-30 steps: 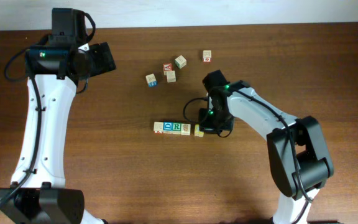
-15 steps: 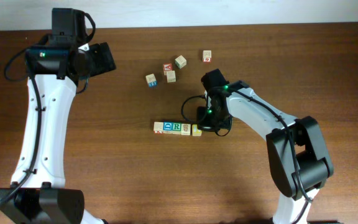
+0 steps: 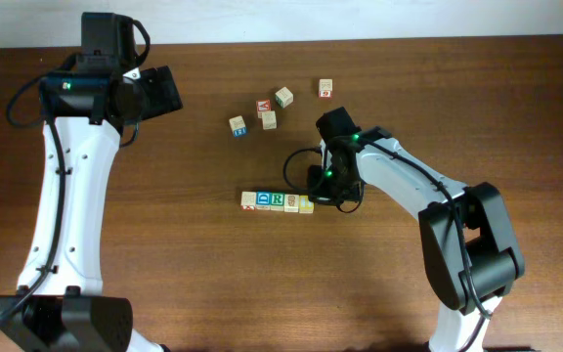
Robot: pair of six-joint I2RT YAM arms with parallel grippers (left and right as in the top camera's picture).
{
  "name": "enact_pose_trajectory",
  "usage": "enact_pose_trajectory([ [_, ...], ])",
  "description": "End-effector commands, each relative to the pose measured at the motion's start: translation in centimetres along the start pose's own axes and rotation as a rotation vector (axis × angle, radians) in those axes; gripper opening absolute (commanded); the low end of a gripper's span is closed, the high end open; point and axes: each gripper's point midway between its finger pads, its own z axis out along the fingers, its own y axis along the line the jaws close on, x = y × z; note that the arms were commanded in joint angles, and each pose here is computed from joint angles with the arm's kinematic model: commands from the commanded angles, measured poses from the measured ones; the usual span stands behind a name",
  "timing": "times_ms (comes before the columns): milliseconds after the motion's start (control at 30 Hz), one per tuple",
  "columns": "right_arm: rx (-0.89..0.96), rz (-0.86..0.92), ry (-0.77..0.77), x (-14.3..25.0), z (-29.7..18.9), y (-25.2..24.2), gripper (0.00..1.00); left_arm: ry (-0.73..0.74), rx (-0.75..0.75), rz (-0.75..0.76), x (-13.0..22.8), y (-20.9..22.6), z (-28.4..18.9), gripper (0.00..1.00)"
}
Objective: Rotate 5 blocks
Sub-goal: 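Raise the right arm and bring both grippers to either end of the row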
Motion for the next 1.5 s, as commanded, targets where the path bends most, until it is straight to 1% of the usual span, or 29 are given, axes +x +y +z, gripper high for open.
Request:
enact_pose_trajectory([
  [0, -0.017, 0.002, 0.003, 0.2, -0.1, 0.4, 0.04, 0.012, 0.001, -0.009, 0.2, 0.1, 0.5, 0.89],
  [167, -0.025, 0.013, -0.020, -0.8, -0.9, 0.3, 0.04, 0.016, 0.000, -0.005, 0.3, 0.1, 0.5, 0.88],
  [233, -0.029, 0.024, -0.036, -1.8, -2.0, 0.0, 0.04, 0.028, 0.030, 0.053, 0.5, -0.4, 0.5, 0.87],
  [433, -0.039, 0.014, -0.087, -4.8, -8.2, -1.1, 0.04, 0.051, 0.144, 0.197, 1.1, -2.3, 0.3, 0.84],
  [467, -0.053, -0.004, -0.096, -5.2, -9.8, -1.0, 0.04, 0.052, 0.162, 0.232, 1.2, -2.5, 0.2, 0.80],
  [533, -0.088, -0.034, -0.106, -5.4, -12.5, -0.6, 0.04, 0.065, 0.188, 0.276, 1.6, -2.9, 0.2, 0.79],
  [600, -0.079, -0.008, -0.081, -4.7, -13.5, -1.1, 0.04, 0.100, 0.182, 0.278, 2.4, -2.7, 0.4, 0.75],
  [633, -0.073, 0.002, -0.061, -4.2, -13.4, -1.3, 0.04, 0.118, 0.179, 0.278, 2.8, -2.6, 0.5, 0.66],
  [667, -0.066, 0.014, -0.030, -3.5, -13.0, -1.7, 0.04, 0.158, 0.172, 0.278, 3.6, -2.3, 0.8, 0.42],
  [700, -0.062, 0.018, -0.010, -3.0, -12.5, -1.8, 0.04, 0.186, 0.166, 0.267, 4.2, -2.2, 1.1, 0.24],
  [767, -0.079, 0.022, 0.032, -2.0, -11.0, -1.8, 0.04, 0.246, 0.162, 0.239, 5.4, -2.1, 2.3, 0.06],
  [833, -0.167, -0.031, 0.042, -1.7, -9.6, -0.8, 0.04, 0.307, 0.198, 0.232, 6.7, -2.7, 3.7, 0.00],
  [967, -0.305, -0.051, 0.025, -2.2, -8.7, -0.3, 0.04, 0.425, 0.267, 0.213, 9.6, -3.6, 5.8, 0.00],
  [1033, -0.411, -0.079, 0.006, -2.5, -9.2, -0.1, 0.04, 0.456, 0.288, 0.220, 10.5, -3.8, 6.3, 0.00],
  [1100, -0.482, -0.087, -0.006, -2.7, -9.8, -0.5, 0.04, 0.471, 0.331, 0.260, 11.1, -4.2, 6.2, 0.00],
  [1233, -0.595, -0.087, -0.015, -2.2, -10.3, -1.8, 0.04, 0.528, 0.332, 0.273, 13.0, -3.8, 6.6, 0.00],
  [1367, -0.601, -0.044, 0.003, -1.1, -8.5, -3.4, 0.05, 0.556, 0.375, 0.256, 14.8, -4.1, 7.9, 0.00],
  [1467, -0.526, 0.022, 0.024, -0.5, -6.4, -4.9, 0.05, 0.559, 0.434, 0.240, 16.0, -4.9, 8.7, 0.00],
])
